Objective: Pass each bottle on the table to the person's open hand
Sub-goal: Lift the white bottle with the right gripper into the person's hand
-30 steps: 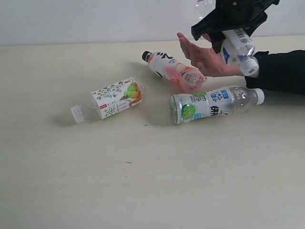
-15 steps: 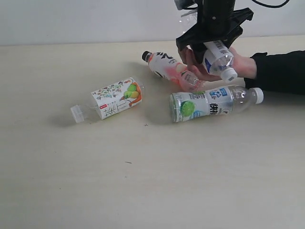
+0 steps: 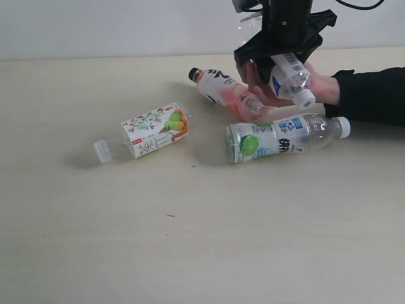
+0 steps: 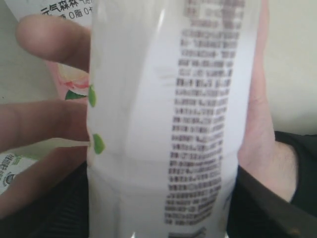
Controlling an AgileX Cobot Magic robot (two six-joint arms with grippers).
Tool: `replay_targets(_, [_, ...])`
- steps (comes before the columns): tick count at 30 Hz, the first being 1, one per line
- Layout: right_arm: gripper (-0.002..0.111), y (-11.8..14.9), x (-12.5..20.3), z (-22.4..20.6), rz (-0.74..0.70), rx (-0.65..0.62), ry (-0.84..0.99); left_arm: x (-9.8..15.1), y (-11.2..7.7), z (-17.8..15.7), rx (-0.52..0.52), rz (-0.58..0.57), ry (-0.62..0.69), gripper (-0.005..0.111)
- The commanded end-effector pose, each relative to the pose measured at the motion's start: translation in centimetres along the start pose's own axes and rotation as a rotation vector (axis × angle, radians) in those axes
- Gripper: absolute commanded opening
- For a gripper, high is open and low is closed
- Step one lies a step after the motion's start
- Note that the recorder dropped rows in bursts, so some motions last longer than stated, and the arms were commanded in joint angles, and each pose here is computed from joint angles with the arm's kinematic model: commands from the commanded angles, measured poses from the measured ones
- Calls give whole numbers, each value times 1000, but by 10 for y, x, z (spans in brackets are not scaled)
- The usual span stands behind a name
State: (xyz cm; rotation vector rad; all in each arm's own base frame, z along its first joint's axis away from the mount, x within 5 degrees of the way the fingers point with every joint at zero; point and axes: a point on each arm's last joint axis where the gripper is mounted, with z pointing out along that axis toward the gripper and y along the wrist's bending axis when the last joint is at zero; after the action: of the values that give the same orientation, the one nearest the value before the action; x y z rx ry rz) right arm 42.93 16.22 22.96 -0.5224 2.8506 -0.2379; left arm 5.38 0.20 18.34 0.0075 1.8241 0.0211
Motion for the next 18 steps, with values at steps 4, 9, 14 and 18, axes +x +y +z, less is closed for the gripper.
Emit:
replay_targets(4, [57,0,-1,-2,-43,-3,-9,0,0,0,-3,0,-9,3])
replay_targets(9, [80,3,-1,-3,-70,-10,-10,0,0,0,-3,0,-9,3])
replay_targets(14, [87,2,-1,-3,-73,-6,-10,0,0,0,-3,0,-9,3])
replay_targets(18, [89,1,-1,-3,-74,4,-11,0,0,0,-3,0,-9,3])
